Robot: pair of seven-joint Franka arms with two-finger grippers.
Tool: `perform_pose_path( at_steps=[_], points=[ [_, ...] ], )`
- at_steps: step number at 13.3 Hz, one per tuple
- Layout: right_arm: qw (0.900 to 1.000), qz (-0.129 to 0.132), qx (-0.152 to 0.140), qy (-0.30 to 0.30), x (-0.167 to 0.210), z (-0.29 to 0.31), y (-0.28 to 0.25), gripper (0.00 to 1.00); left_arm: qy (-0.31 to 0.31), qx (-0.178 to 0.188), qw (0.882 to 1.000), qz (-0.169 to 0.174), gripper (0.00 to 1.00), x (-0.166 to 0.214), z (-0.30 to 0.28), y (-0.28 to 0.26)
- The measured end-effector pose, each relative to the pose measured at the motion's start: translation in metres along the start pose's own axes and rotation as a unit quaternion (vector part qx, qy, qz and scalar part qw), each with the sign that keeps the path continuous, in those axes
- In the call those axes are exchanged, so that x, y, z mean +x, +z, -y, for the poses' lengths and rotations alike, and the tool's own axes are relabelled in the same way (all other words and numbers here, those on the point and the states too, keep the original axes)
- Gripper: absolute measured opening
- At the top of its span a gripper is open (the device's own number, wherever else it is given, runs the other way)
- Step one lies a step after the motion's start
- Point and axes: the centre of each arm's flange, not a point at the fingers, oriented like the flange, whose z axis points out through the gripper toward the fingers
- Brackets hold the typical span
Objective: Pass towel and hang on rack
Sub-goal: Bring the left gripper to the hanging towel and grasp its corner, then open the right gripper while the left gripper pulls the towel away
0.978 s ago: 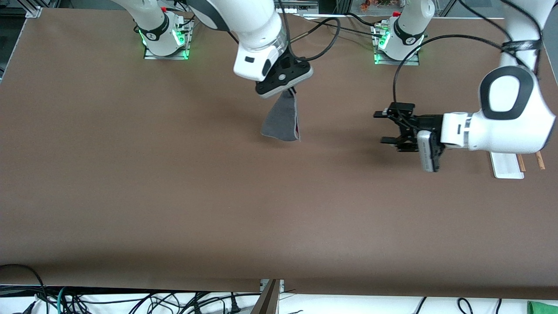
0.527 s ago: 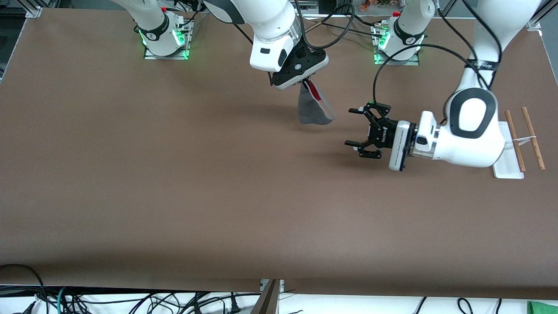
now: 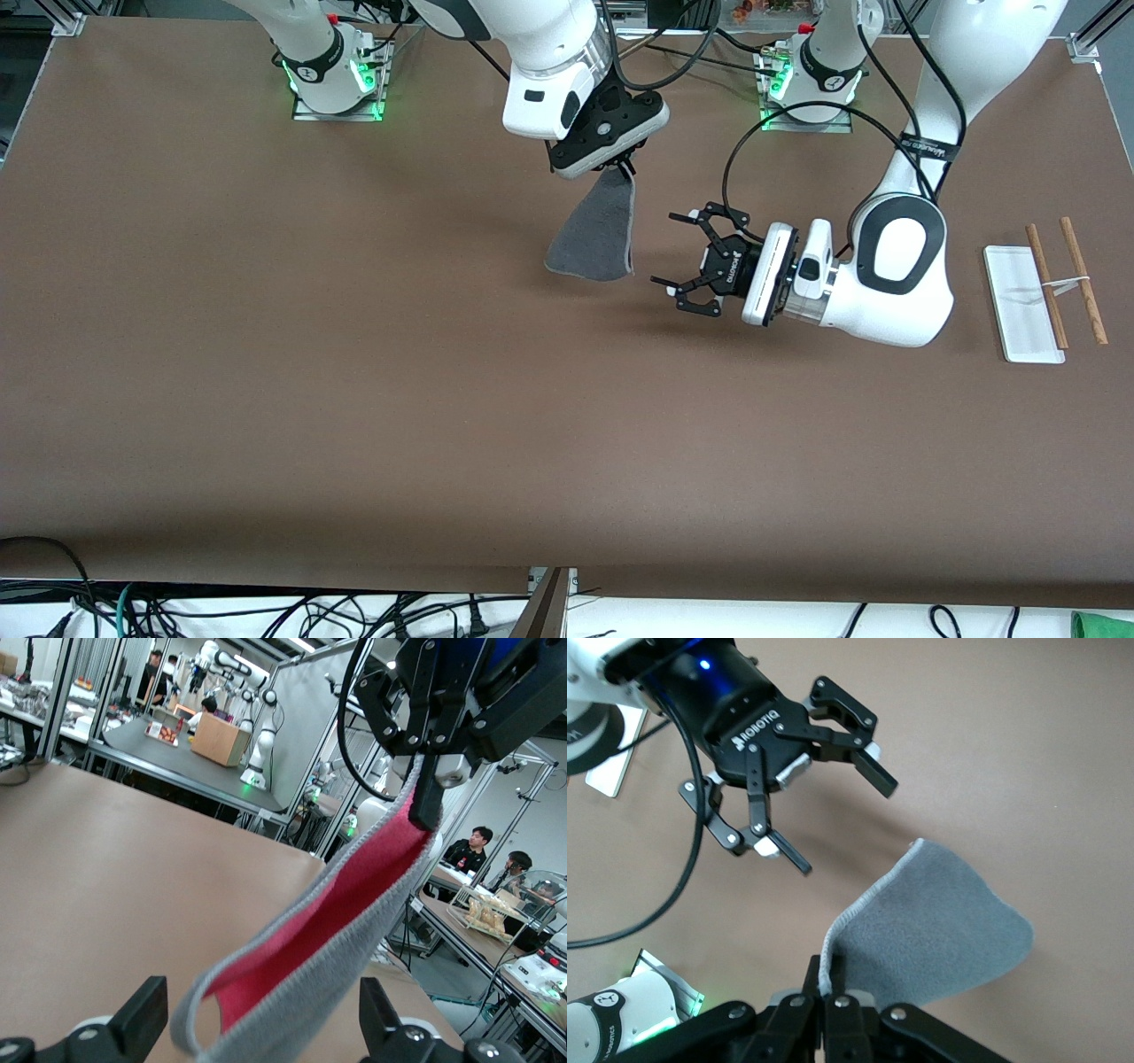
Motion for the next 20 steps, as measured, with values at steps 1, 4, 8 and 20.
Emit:
perform_pose_path(
  at_steps=[1,4,8,20],
  points=[
    [1.000,-0.001,0.001,0.000,0.000,0.000,-0.001,0.02,0.004,-0.004,1.000,-0.008,0.93,-0.001,0.002,0.007],
    [1.000,-0.001,0.002,-0.003,-0.002,0.005,-0.002,0.02,0.008,-0.003,1.000,-0.011,0.93,-0.006,0.006,0.016],
    [1.000,0.002,0.004,-0.012,-0.008,0.016,0.001,0.02,0.045,0.001,0.999,-0.018,0.56,-0.005,0.009,0.025],
    [1.000,-0.007,0.012,-0.012,-0.005,0.019,-0.012,0.02,0.065,-0.003,0.997,-0.033,0.02,-0.009,0.014,0.037]
  ],
)
